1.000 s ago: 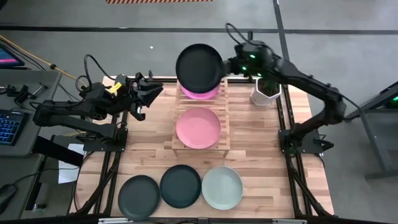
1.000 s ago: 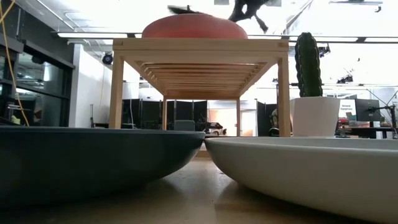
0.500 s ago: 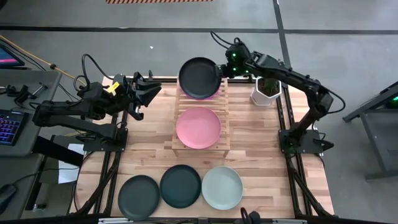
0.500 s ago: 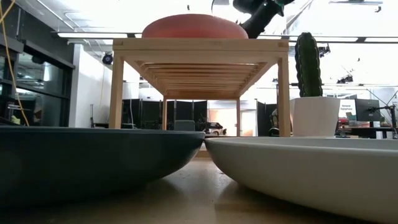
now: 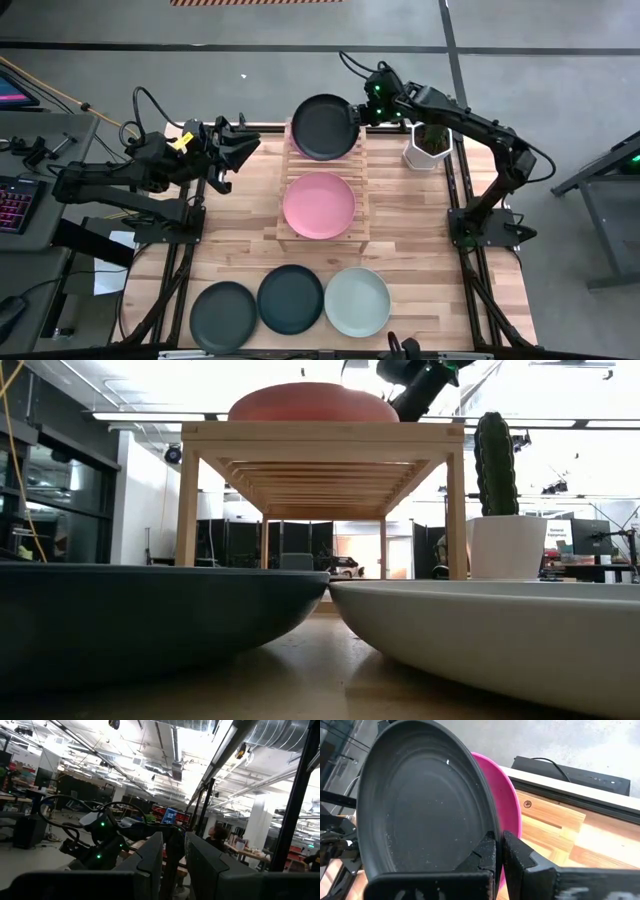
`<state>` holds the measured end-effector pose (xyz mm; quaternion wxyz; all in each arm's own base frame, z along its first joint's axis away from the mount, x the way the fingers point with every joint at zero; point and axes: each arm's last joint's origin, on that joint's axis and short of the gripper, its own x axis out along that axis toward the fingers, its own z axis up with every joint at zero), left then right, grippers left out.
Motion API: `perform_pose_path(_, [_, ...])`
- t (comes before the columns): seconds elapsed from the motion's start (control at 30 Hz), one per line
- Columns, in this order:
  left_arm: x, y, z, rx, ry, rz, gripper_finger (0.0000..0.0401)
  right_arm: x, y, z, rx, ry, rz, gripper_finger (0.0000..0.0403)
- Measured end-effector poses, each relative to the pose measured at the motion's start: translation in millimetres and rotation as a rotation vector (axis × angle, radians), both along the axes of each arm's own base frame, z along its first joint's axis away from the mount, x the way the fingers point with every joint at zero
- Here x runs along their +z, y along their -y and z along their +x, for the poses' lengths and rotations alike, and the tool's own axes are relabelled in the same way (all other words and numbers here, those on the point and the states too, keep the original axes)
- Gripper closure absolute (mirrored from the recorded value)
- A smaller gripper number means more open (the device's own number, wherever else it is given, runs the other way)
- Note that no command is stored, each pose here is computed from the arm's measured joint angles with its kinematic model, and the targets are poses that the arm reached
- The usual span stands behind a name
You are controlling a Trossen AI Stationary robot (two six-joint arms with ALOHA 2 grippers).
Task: Place and stack plates onto a shelf
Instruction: Stack the right black plate on top of the pink plate on the shelf, then stack the left black plate on top of the light pink plate on the shelf
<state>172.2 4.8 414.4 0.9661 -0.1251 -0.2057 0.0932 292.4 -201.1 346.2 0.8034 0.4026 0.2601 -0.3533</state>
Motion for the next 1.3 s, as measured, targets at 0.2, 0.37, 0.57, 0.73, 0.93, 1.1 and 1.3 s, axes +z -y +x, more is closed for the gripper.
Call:
perform_pose_path(0.2, [-2,0,1,0.0,-0.019,0.0,0.0327,1,1,2,0.005,0.015,-0.014,0.0402])
perform_pose_path(0.37, [-2,0,1,0.0,-0.02,0.0,0.0327,5,3,4,0.007,0.058,-0.041,0.0379])
perform_pose_path(0.57, [-2,0,1,0.0,-0.021,0.0,0.0327,5,3,5,0.03,0.05,-0.066,0.031])
perform_pose_path(0.73, [-2,0,1,0.0,-0.021,0.0,0.0327,5,2,5,0.077,0.04,-0.083,0.0278])
perform_pose_path(0.93, [-2,0,1,0.0,-0.021,0.0,0.0327,9,-6,0,0.233,0.02,-0.096,0.0274])
perform_pose_path(1.1, [-3,0,1,0.0,-0.032,0.0,0.0327,25,-37,-17,0.381,-0.07,-0.163,0.0274])
perform_pose_path(1.3, [-6,0,2,0.0,-0.062,0.0,0.0327,48,-83,-49,0.486,-0.059,-0.3,0.0274])
